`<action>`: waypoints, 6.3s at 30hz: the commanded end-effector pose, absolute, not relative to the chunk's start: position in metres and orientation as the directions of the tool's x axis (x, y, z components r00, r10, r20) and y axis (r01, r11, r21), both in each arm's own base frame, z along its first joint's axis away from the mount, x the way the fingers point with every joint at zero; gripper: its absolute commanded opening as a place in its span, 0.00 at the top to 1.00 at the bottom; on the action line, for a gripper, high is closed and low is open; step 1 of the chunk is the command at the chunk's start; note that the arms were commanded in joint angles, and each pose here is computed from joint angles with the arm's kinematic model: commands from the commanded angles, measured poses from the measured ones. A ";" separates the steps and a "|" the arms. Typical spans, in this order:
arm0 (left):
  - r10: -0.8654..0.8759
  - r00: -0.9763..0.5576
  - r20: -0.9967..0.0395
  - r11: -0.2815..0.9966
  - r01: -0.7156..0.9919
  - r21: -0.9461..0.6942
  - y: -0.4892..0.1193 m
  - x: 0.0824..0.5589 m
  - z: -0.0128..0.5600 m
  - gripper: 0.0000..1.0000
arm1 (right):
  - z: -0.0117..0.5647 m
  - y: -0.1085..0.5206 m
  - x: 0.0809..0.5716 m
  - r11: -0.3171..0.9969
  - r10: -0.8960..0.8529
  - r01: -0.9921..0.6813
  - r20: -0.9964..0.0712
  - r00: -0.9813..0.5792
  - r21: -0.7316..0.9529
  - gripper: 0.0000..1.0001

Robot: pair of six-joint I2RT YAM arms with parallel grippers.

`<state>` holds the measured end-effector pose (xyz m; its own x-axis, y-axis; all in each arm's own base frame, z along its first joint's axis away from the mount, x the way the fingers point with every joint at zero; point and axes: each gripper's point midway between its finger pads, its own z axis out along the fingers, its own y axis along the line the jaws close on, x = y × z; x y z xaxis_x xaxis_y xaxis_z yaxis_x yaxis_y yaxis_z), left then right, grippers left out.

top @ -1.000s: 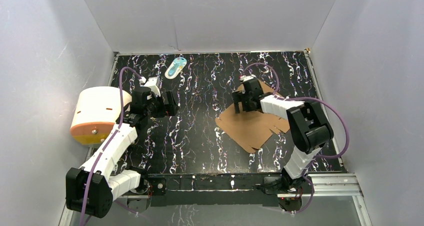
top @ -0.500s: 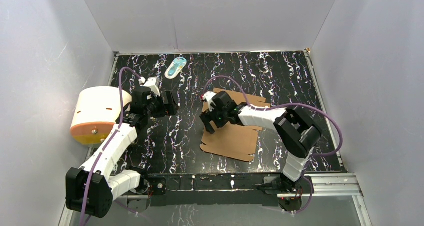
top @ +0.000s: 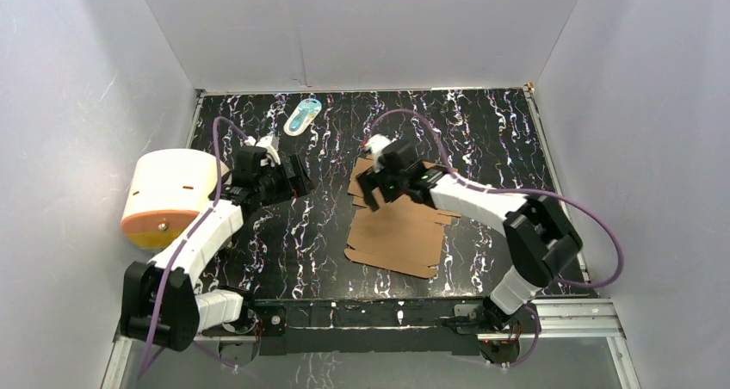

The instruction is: Fold the paper box

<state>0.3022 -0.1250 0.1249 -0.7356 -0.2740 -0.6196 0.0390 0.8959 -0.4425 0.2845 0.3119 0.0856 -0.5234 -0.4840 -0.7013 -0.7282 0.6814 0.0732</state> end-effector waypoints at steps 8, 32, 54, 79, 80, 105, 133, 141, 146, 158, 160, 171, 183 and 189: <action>-0.282 -0.823 -0.493 0.835 0.043 -0.549 -0.160 0.315 0.120 0.02 | 0.098 0.135 0.356 0.976 0.007 -0.150 -0.709 -0.705 0.159 0.01; -0.147 -0.779 -0.610 0.877 0.183 -0.444 -0.148 0.297 0.118 0.02 | 0.039 0.091 0.361 0.974 0.096 -0.038 -0.560 -0.823 0.222 0.01; -0.269 -0.796 -0.543 0.853 0.065 -0.518 -0.156 0.312 0.114 0.02 | 0.050 0.202 0.344 0.828 -0.131 -0.435 -0.633 -0.763 0.353 0.01; -0.283 -0.877 -0.387 0.810 -0.003 -0.586 -0.164 0.411 0.082 0.02 | 0.119 0.230 0.385 0.775 0.024 -0.481 -0.780 -0.625 0.409 0.01; -0.277 -0.881 -0.384 0.810 0.001 -0.587 -0.165 0.412 0.079 0.02 | 0.120 0.232 0.385 0.769 0.025 -0.490 -0.785 -0.619 0.411 0.01; -0.272 -0.925 -0.264 0.727 -0.018 -0.687 -0.190 0.424 0.054 0.04 | 0.061 0.265 0.382 0.674 0.011 -0.499 -0.682 -0.731 0.545 0.02; -0.237 -0.916 -0.324 0.766 0.029 -0.642 -0.206 0.413 0.087 0.55 | 0.042 0.267 0.379 0.704 0.003 -0.473 -0.668 -0.744 0.530 0.02; -0.197 -0.916 -0.350 0.813 0.048 -0.581 -0.219 0.408 0.088 0.64 | 0.037 0.270 0.378 0.708 -0.003 -0.470 -0.664 -0.748 0.527 0.03; -0.171 -0.916 -0.363 0.830 0.065 -0.554 -0.228 0.408 0.088 0.64 | 0.036 0.271 0.377 0.710 -0.005 -0.469 -0.663 -0.749 0.525 0.03; -0.153 -0.902 -0.403 0.881 0.060 -0.470 -0.221 0.410 0.088 0.61 | 0.052 0.272 0.380 0.707 0.000 -0.485 -0.685 -0.728 0.515 0.03; -0.154 -0.893 -0.424 0.891 0.059 -0.450 -0.214 0.406 0.093 0.58 | 0.062 0.273 0.381 0.698 -0.003 -0.501 -0.698 -0.716 0.512 0.03; -0.299 -0.845 -0.443 0.863 -0.041 -0.504 -0.172 0.363 0.107 0.36 | 0.098 0.266 0.365 0.688 -0.003 -0.533 -0.732 -0.681 0.493 0.02; -0.358 -0.867 -0.347 0.825 -0.120 -0.553 -0.163 0.332 0.076 0.38 | 0.087 0.259 0.335 0.666 0.009 -0.526 -0.711 -0.703 0.528 0.02; -0.375 -0.874 -0.308 0.833 -0.172 -0.526 -0.159 0.330 0.055 0.43 | 0.076 0.256 0.329 0.669 0.009 -0.516 -0.701 -0.714 0.535 0.03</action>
<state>0.3315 -0.1593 0.0622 -0.8732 -0.3552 -0.3336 -0.1436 0.8418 -0.5203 0.3232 0.2488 0.0545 -0.7661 -0.0175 -0.6425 -0.4669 0.7021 0.5376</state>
